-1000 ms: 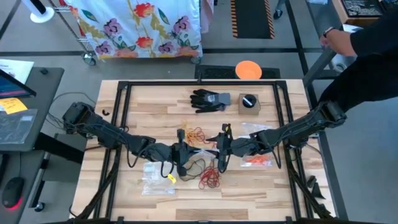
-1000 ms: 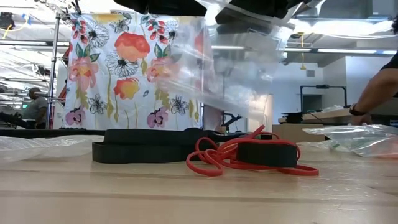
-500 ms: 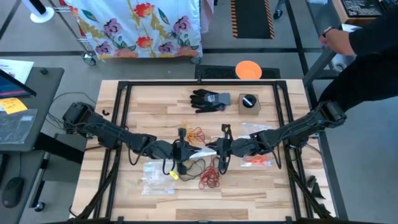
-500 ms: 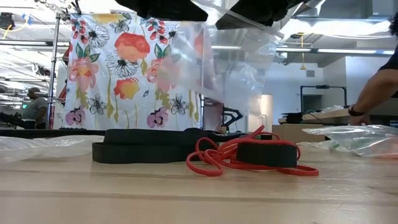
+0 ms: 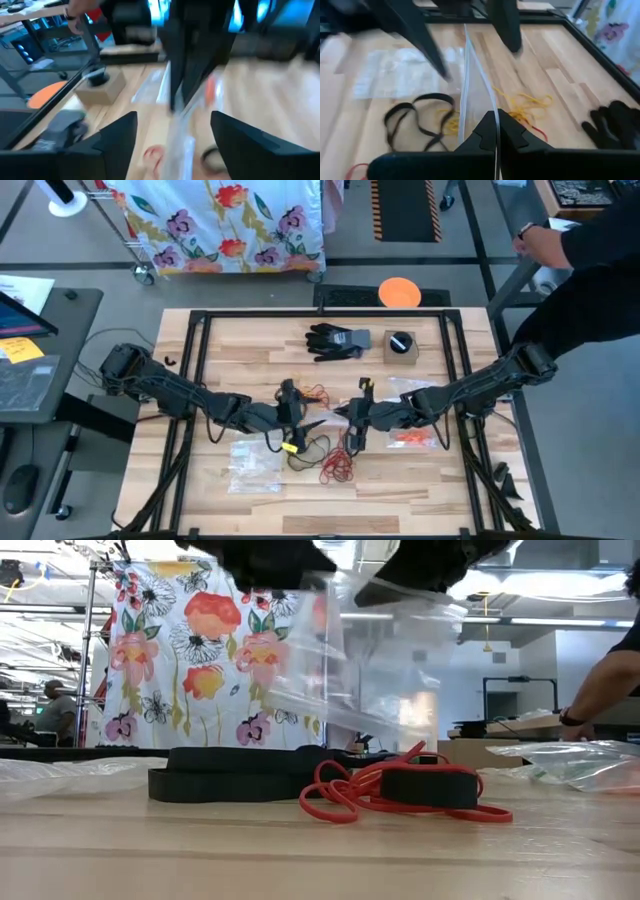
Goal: Sort rubber bands
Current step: Open the transparent zip bag
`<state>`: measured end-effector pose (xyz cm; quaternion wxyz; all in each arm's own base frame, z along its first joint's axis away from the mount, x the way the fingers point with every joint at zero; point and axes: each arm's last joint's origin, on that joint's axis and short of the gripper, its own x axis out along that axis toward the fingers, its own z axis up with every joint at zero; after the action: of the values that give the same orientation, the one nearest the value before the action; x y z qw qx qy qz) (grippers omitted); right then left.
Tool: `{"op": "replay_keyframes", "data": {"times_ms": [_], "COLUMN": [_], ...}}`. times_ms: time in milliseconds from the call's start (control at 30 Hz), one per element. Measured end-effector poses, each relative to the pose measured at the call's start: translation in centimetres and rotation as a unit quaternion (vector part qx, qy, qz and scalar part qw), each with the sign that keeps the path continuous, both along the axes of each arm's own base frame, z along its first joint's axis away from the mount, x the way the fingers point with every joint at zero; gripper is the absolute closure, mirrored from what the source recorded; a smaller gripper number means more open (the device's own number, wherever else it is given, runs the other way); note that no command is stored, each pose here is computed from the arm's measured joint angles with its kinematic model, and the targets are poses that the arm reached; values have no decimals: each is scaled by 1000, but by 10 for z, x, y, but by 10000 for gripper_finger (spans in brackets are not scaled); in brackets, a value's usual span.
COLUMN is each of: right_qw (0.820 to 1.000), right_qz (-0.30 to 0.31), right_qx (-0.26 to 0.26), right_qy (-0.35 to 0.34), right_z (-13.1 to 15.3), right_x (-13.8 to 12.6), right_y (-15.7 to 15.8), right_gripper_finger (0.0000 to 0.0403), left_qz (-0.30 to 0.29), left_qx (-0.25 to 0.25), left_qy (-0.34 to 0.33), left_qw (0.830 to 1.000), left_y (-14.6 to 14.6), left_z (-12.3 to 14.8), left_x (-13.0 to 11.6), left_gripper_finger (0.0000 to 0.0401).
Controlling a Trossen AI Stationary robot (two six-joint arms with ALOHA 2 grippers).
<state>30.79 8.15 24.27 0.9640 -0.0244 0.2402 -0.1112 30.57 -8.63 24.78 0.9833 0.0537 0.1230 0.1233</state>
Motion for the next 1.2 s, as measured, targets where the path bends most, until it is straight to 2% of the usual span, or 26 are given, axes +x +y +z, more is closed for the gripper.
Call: {"op": "replay_keyframes", "data": {"times_ms": [167,267,367,500,633,800,1200], "right_qw": [1000,999,999,999,999,999,999], "right_qz": [-24,-25,-22,-23,-23,-24,-30], "right_qx": [-9,-19,-22,-26,-30,-31,-31], "right_qy": [-2,-11,-8,1,15,25,20], "right_z": [0,1,0,-2,-4,-6,-5], "right_x": [0,1,1,0,-1,-2,-3], "right_y": [-3,-1,1,0,0,-1,1], "right_gripper_finger": [402,403,403,403,403,403,403], "left_qz": [31,60,79,55,57,103,116], "left_qx": [-106,-143,-139,-127,-100,-64,-49], "left_qy": [-53,-43,-7,17,69,129,194], "left_qw": [992,987,987,990,991,984,973], "left_y": [3,13,22,22,19,20,22], "left_z": [17,19,15,19,22,28,33], "left_x": [4,15,27,44,55,60,56], "left_gripper_finger": [141,144,144,145,145,145,146]}}
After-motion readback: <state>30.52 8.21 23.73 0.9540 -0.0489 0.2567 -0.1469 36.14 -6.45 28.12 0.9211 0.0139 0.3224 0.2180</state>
